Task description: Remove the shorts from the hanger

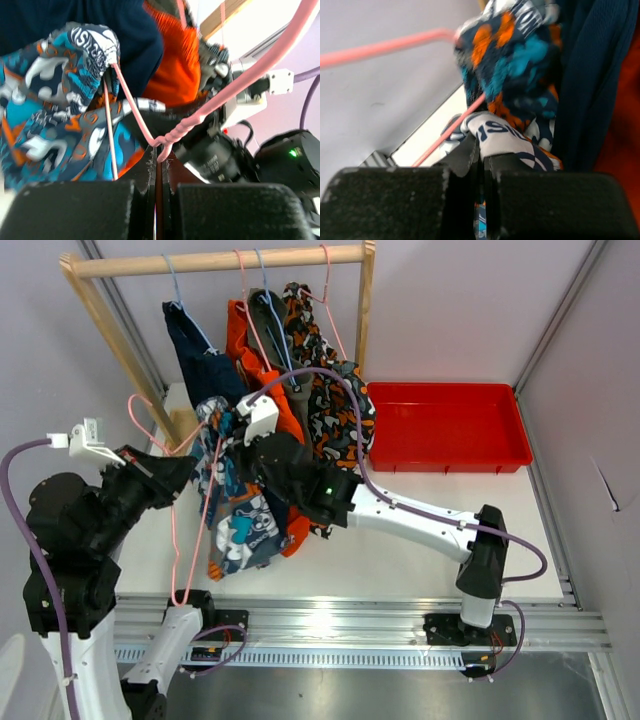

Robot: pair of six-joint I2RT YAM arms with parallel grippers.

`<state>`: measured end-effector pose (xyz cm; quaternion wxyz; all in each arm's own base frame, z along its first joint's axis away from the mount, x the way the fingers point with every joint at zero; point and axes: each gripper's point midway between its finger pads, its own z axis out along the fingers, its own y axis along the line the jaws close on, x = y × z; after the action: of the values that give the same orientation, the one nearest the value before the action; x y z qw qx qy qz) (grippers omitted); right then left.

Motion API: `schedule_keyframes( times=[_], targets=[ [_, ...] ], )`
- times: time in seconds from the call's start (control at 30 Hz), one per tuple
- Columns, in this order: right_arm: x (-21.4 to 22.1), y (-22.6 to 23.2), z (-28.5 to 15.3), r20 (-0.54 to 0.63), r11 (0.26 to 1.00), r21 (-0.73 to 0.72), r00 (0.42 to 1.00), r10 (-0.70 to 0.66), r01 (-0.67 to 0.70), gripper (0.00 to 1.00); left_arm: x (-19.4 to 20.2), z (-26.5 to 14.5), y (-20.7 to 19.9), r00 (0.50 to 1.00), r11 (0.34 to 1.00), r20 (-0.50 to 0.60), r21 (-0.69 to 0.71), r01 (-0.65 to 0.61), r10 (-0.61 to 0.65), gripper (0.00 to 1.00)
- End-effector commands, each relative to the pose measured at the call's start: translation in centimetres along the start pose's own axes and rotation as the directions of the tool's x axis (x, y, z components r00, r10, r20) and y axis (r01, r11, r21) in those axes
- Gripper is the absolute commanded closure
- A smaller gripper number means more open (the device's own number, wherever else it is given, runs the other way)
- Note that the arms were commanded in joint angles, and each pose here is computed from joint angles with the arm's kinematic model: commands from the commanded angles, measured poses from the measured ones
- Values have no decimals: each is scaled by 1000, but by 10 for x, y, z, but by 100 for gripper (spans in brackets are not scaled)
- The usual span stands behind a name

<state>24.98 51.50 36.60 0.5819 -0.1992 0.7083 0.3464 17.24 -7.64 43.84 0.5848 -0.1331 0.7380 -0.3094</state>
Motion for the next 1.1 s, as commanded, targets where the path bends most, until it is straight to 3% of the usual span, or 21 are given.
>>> schedule_keyframes(
  times=[0.0,0.07,0.23,0.3,0.47,0.57,0.7,0.73,0.8,0.93,1.07],
  targets=[
    [7,5,-19,-8,998,-56,1000,0,-1,100,23,-16,0,983,988,-106,-57,141,-147,100],
    [-17,-1,-29,60,998,-53,998,25,-22,100,36,-28,-6,975,984,-138,-24,174,-176,100],
    [-38,-23,-31,90,1000,-18,996,-2,3,100,74,-43,-2,934,971,-265,-40,236,-238,100],
    [-40,-28,-29,94,1000,-5,995,-18,19,100,89,-56,-14,902,960,-344,6,279,-260,100],
    [-28,-47,-40,58,1000,27,998,-6,5,100,92,-95,-35,885,956,-391,40,290,-253,100],
    [-4,-46,-60,-5,1000,17,1000,7,-7,100,77,-102,-28,941,984,-297,23,178,-163,100],
    [-31,-37,-146,92,1000,15,995,26,-28,100,62,-83,22,984,984,-148,-162,71,-95,100],
    [-38,-33,-164,106,1000,-1,994,21,-21,100,59,-83,24,991,987,-111,-152,60,-78,100],
    [-71,-23,-206,155,999,-36,987,26,-21,100,57,-67,35,995,985,-79,-165,44,-58,100],
    [-157,-53,-288,265,997,-40,962,71,-62,100,27,-60,44,1000,970,4,-245,8,-7,100],
    [-228,-97,-326,392,992,121,920,-13,-38,100,-5,-57,34,992,972,125,-234,14,16,100]
  ],
)
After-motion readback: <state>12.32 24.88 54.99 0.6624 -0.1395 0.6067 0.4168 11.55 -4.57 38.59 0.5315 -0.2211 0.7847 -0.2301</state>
